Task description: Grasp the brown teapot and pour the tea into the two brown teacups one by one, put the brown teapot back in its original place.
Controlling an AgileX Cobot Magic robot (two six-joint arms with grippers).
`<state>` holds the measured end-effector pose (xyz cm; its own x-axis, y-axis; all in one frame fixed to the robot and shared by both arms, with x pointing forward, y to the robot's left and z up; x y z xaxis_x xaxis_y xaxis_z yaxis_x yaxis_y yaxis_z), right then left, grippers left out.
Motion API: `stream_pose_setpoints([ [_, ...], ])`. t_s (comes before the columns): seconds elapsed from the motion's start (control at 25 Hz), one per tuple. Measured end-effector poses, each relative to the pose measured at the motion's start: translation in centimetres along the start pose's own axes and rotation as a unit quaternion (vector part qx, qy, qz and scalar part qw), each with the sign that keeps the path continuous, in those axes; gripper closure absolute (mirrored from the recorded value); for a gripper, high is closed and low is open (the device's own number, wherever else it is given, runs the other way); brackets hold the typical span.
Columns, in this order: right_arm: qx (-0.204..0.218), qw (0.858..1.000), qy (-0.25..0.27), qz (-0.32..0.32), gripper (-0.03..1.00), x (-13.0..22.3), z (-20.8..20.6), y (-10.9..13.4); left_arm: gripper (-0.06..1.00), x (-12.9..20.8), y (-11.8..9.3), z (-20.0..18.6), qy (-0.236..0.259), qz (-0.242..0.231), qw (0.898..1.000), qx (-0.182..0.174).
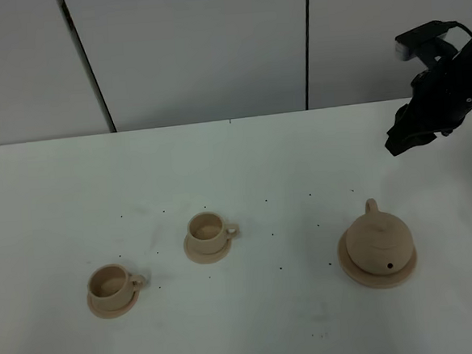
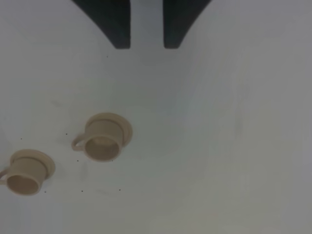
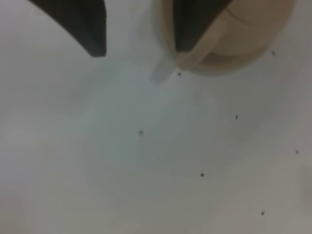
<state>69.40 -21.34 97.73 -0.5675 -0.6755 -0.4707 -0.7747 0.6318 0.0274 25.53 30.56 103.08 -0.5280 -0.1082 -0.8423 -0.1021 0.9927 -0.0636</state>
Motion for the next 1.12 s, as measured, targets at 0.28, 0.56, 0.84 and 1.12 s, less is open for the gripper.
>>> stream_pose_setpoints([
  [0.28, 0.014, 0.994, 0.027, -0.103, 0.64, -1.0, 1.8, 1.2, 0.71, 0.0, 0.0, 0.0, 0.000, 0.000, 1.000, 0.000],
  [0.56, 0.009, 0.978, 0.035, -0.204, 0.64, -2.2, 4.7, 3.1, 0.71, 0.0, 0.0, 0.0, 0.000, 0.000, 1.000, 0.000],
  [0.84, -0.002, 0.966, 0.050, -0.254, 0.64, -2.0, 6.7, 3.7, 0.71, 0.0, 0.0, 0.0, 0.000, 0.000, 1.000, 0.000],
  [1.12, -0.017, 0.962, 0.065, -0.264, 0.64, -1.0, 8.7, 3.6, 0.71, 0.0, 0.0, 0.0, 0.000, 0.000, 1.000, 0.000],
])
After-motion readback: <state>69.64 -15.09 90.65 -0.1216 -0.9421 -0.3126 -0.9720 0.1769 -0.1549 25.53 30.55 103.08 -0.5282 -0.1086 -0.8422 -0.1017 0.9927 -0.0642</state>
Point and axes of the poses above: a point on each arm's last joint axis where the gripper is mounted, z pointing out along that axis toward the gripper, y along the wrist's bending axis when the last joint is at zero, x = y × z, the point moved 3 cm from there along z, pointing out along that axis toward the gripper, and after that the axes turned 8 degrees about -z, right-handed, at the moved point
